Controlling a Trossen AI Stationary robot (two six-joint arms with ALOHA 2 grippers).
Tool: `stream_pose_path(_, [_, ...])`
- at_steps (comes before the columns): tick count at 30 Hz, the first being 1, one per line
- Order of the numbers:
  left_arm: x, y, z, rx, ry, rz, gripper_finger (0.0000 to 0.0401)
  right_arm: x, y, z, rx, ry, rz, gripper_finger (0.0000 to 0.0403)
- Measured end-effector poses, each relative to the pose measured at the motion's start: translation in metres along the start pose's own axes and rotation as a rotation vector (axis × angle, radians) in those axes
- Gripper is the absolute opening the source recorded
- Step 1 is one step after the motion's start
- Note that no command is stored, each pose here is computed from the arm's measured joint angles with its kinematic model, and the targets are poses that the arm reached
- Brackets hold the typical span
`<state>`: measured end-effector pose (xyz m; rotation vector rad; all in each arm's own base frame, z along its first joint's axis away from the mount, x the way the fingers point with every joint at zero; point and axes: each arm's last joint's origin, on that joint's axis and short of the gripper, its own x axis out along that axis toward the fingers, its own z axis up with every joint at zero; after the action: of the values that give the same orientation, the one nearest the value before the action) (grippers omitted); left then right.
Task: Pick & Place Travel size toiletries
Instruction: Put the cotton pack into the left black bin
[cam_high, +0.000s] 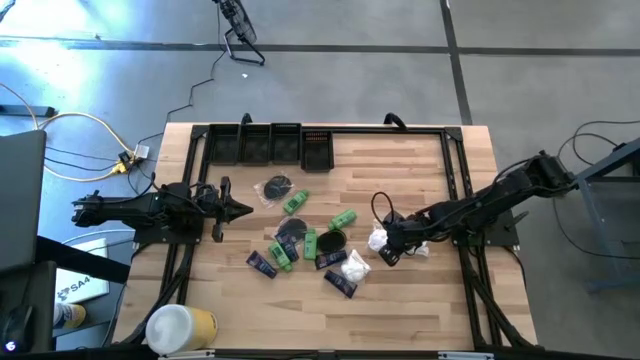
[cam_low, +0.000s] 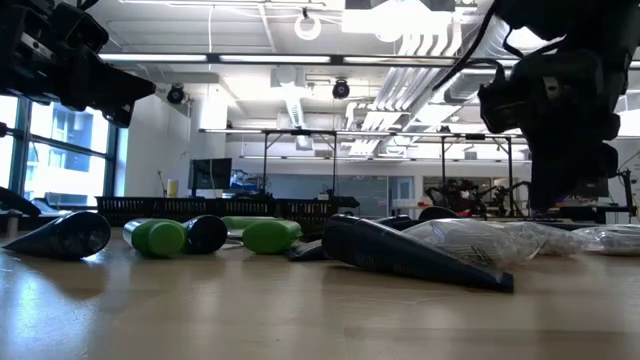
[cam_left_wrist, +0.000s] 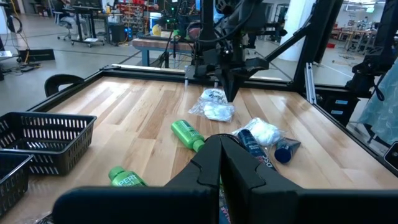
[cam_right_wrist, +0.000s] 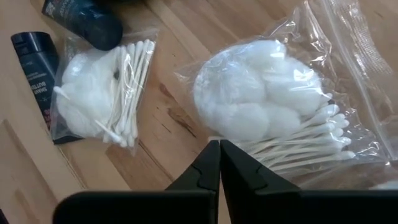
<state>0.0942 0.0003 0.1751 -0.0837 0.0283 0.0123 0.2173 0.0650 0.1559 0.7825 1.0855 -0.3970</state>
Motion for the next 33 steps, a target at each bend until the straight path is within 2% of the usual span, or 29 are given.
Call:
stream_pose_path(13, [0.000, 0.000, 0.000, 0.000, -0.001, 0.000, 0.0002, 0.020, -0.004, 0.004, 0.003, 0.009, -0.062, 0.0004])
stream_pose_path(33, [0.000, 0.000, 0.000, 0.000, -0.001, 0.000, 0.0002, 0.019, -0.030, 0.046, 0.145, -0.186, -0.174, 0.0003])
